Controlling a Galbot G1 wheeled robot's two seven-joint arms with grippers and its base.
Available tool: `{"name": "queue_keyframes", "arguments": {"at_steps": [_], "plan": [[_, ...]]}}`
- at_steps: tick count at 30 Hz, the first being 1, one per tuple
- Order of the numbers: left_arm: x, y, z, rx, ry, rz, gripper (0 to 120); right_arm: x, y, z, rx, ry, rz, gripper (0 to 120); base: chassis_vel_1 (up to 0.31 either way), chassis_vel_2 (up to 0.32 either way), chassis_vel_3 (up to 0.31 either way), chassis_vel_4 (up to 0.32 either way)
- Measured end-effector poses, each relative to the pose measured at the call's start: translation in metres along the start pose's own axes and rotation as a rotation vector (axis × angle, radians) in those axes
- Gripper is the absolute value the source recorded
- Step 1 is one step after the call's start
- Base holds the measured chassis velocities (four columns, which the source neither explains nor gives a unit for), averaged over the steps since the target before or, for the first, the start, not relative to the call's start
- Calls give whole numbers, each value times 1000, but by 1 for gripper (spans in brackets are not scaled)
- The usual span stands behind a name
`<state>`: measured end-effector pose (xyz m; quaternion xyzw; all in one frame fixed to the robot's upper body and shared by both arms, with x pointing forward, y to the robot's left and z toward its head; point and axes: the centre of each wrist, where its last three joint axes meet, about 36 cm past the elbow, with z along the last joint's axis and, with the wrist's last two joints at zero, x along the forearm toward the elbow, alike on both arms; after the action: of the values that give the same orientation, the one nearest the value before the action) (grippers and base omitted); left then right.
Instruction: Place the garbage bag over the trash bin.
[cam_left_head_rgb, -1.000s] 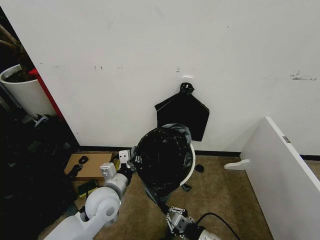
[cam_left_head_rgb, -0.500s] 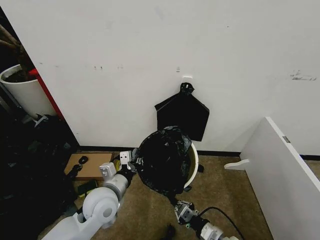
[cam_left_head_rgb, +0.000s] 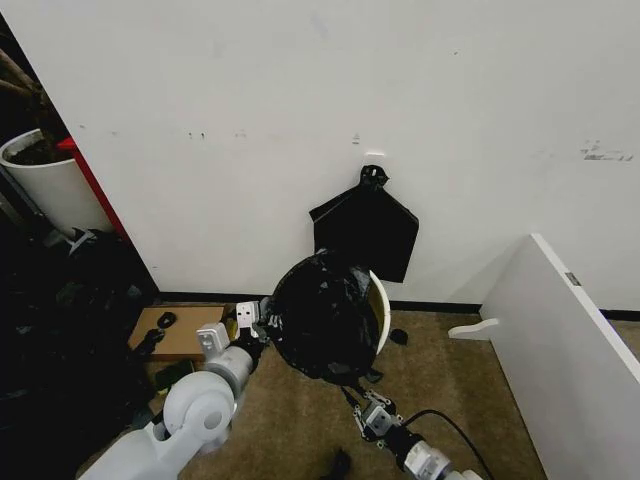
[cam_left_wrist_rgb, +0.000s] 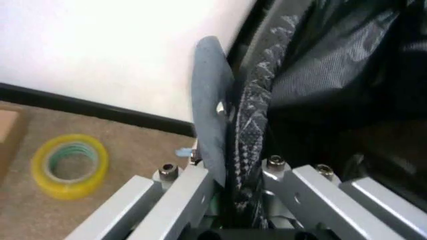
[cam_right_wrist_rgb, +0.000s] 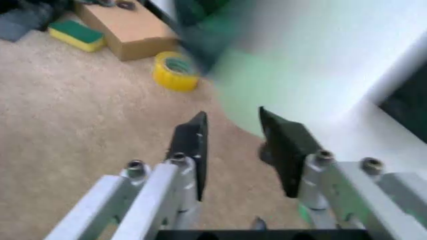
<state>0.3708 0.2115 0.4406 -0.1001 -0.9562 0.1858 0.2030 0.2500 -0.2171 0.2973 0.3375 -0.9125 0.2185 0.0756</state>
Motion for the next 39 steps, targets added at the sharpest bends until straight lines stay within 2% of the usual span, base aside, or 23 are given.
{"name": "queue_keyframes", "arguments": {"at_steps": [3, 7, 13, 15, 18, 20, 28, 35, 37, 39], "plan": [[-3, 3, 0, 5, 0, -13, 1, 2, -1, -2, 2, -43, -4, 38, 0, 0, 0, 0], [-10, 11, 0, 19, -3, -42, 1, 8, 1, -3, 11, -110, -37, 56, 0, 0, 0, 0], [-13, 12, -1, 22, -24, -60, 1, 13, 5, -7, 9, -119, -30, 77, 0, 0, 0, 0], [-14, 11, 0, 0, -60, -77, 1, 16, 7, -19, -30, -79, 44, 86, 0, 0, 0, 0], [-14, 10, 4, -21, -80, -89, 1, 16, 7, -32, -83, -43, 102, 93, 0, 0, 0, 0], [-12, 8, 11, -66, -109, -99, 1, 14, 3, -60, -174, -3, 189, 99, 0, 0, 0, 0], [-8, 0, 26, -165, -148, -89, 1, 14, -7, -121, -307, -19, 284, 100, 0, 0, 0, 0], [-9, -5, 30, -201, -160, -78, 1, 8, -4, -135, -318, -43, 287, 100, 0, 0, 0, 0], [-9, -7, 32, -205, -158, -72, 1, 4, -1, -137, -305, -43, 281, 93, 0, 0, 0, 0], [-8, -7, 33, -208, -157, -70, 1, 2, 1, -135, -296, -39, 277, 91, 0, 0, 0, 0]]}}
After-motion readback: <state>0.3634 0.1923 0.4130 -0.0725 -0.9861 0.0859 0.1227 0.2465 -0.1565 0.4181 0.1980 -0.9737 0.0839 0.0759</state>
